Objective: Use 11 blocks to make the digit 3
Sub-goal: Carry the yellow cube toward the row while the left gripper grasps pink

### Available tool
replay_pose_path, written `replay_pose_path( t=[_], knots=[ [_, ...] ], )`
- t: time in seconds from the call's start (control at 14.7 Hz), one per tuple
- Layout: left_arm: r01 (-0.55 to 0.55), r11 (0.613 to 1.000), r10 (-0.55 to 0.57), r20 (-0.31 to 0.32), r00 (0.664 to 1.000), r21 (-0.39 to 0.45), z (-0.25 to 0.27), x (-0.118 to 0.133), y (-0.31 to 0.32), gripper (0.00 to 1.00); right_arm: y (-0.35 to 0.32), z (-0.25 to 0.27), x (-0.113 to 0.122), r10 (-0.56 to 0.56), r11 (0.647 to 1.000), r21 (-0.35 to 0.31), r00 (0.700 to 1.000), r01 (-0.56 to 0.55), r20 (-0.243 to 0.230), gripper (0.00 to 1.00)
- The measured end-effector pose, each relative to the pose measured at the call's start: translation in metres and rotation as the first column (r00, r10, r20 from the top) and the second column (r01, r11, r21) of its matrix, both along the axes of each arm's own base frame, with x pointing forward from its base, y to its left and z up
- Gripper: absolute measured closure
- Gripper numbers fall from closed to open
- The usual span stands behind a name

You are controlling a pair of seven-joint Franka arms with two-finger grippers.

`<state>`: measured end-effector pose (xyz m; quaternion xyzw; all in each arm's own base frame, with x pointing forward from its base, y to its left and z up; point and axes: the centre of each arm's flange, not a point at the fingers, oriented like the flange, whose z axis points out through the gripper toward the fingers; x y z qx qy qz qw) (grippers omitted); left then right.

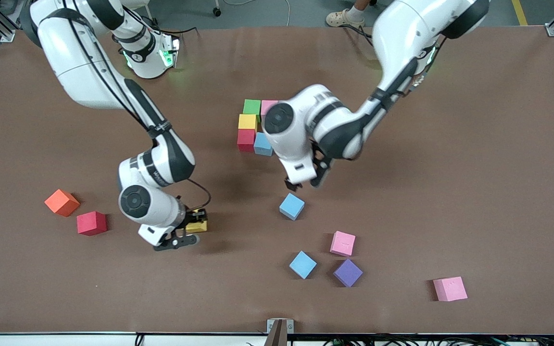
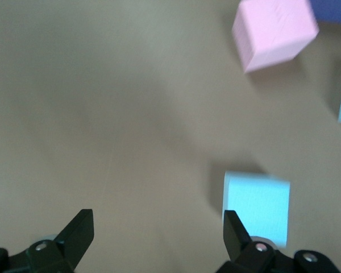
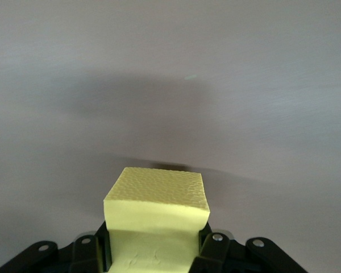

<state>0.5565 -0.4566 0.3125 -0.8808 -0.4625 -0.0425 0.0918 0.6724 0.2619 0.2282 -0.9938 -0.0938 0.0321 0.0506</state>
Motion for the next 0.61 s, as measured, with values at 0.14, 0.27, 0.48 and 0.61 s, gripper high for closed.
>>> replay_pose_path(
  t=[0.14, 0.27, 0.48, 0.61],
  knots=[
    [0.074, 0.997, -0.075, -0.013, 0.997, -0.025, 0.001, 0.028, 0.033, 0.00, 0.030, -0.002, -0.015, 0.013, 1.000, 0.000, 1.000, -0.013, -0.029, 0.46],
    [0.154, 0.987, -0.155, -0.014, 0.988, -0.049, 0.002, 0.049, 0.058, 0.00, 0.054, -0.002, -0.029, 0.004, 1.000, -0.009, 0.998, -0.005, -0.057, 0.46],
    [0.286, 0.955, -0.287, -0.004, 0.958, -0.082, 0.001, 0.081, 0.101, 0.00, 0.091, 0.005, -0.051, 0.008, 1.000, -0.024, 0.997, -0.010, -0.076, 0.46],
    [0.400, 0.912, -0.403, -0.018, 0.915, -0.091, -0.002, 0.097, 0.132, 0.00, 0.112, 0.006, -0.068, 0.014, 0.999, -0.037, 0.996, -0.018, -0.088, 0.46]
  ],
)
